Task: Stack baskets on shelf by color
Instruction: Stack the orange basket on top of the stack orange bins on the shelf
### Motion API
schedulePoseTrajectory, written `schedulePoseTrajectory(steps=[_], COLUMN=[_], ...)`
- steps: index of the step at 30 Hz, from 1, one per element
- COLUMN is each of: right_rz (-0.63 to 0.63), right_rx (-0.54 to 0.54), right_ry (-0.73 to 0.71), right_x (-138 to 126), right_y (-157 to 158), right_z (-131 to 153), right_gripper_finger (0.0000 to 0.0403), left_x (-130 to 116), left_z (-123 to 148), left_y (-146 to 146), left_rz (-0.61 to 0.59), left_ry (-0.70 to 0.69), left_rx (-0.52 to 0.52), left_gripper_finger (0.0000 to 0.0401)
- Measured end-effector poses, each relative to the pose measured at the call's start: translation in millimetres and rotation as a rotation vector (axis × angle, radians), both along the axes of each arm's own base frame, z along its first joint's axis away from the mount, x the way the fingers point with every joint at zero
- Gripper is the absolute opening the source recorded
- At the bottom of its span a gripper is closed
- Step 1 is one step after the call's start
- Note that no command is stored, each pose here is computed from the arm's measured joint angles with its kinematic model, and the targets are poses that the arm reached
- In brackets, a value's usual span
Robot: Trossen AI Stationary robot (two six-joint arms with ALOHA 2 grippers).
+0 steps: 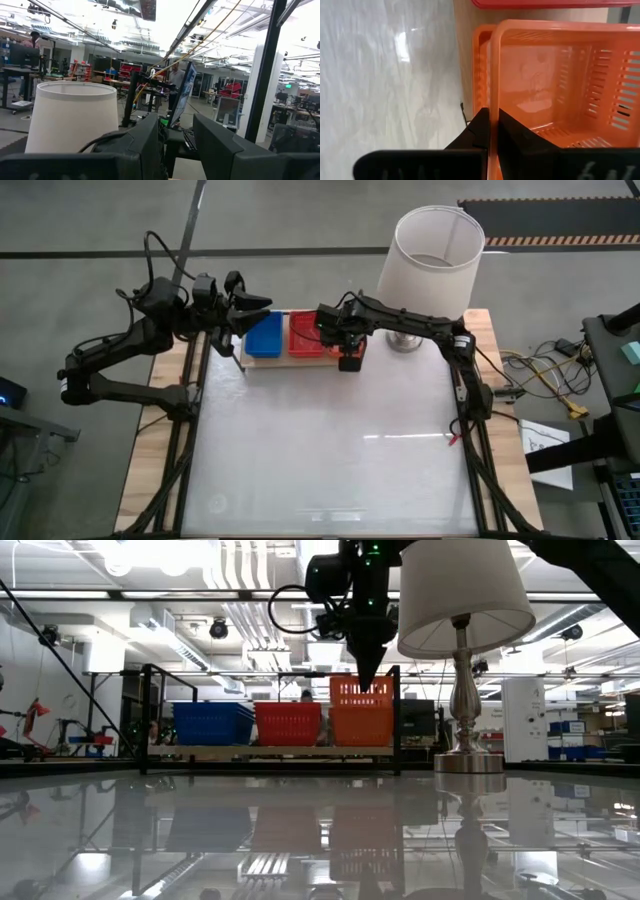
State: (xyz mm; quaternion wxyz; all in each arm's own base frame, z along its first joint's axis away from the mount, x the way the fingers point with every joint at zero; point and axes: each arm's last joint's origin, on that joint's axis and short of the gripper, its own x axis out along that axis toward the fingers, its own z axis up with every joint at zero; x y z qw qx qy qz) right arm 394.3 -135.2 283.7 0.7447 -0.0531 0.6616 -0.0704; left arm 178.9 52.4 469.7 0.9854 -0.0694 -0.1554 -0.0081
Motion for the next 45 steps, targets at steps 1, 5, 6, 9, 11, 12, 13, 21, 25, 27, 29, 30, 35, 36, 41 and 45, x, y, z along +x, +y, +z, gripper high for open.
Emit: schedulePoseTrajectory(steps=[1,5,6,9,11,12,13,21,25,27,29,30,35,36,41,45], right_rz=[0.001,0.008,0.007,0.008,0.005,-0.001,-0.010,-0.089,-0.091,-0.076,-0.054,-0.039,0.029,0.036,0.067,0.082], right_rx=[0.000,-0.002,-0.002,0.001,0.001,0.001,0.002,0.043,0.122,0.116,0.113,0.114,0.131,0.134,0.124,0.094], right_ry=[-0.002,-0.006,-0.006,-0.006,-0.006,-0.009,-0.013,-0.126,-0.246,-0.296,-0.343,-0.360,-0.362,-0.349,-0.228,-0.138], right_x=[0.2,0.8,0.8,0.7,0.7,0.4,-0.2,-9.4,-19.2,-21.0,-17.7,-14.7,-7.9,-6.1,12.7,25.4], right_y=[-0.1,-0.2,-0.2,-0.1,-0.1,0.0,0.2,5.7,20.1,28.8,39.8,46.2,74.8,77.8,78.3,66.0], right_z=[-0.4,-0.6,-0.6,-0.6,-0.6,0.1,1.3,33.3,59.8,69.2,73.5,74.5,73.3,69.8,29.3,-1.6], right_gripper_finger=[0.0011,0.0029,0.0036,0.0060,0.0076,0.0084,0.0091,0.0117,0.0103,0.0088,0.0069,0.0058,0.0013,0.0011,0.0009,0.0009], left_x=[0.0,0.0,0.0,0.0,0.0,0.0,0.1,-1.3,-15.2,-24.2,-31.3,-33.9,-31.8,-29.3,-16.6,-13.2], left_z=[0.0,0.0,0.0,0.0,-0.1,-0.2,-0.4,-9.8,-18.8,-26.9,-39.2,-47.0,-93.6,-103.1,-126.2,-124.7], left_y=[0.0,0.0,0.0,0.0,0.0,0.0,0.0,-0.8,-6.9,-10.2,-12.4,-13.0,-11.1,-10.2,-5.8,-4.6], left_rz=[0.001,0.006,0.006,0.006,0.006,0.006,0.007,-0.001,-0.038,-0.043,-0.042,-0.033,-0.002,-0.001,0.000,-0.001], left_ry=[0.000,0.000,0.000,0.000,0.001,0.002,0.004,0.111,0.232,0.302,0.376,0.419,0.604,0.628,0.603,0.544], left_rx=[0.002,0.018,0.018,0.018,0.019,0.019,0.019,0.008,0.021,0.007,-0.027,-0.045,-0.194,-0.221,-0.253,-0.234], left_gripper_finger=[0.0109,0.0109,0.0109,0.0109,0.0109,0.0109,0.0109,0.0109,0.0103,0.0093,0.0078,0.0069,0.0012,0.0006,0.0003,0.0001])
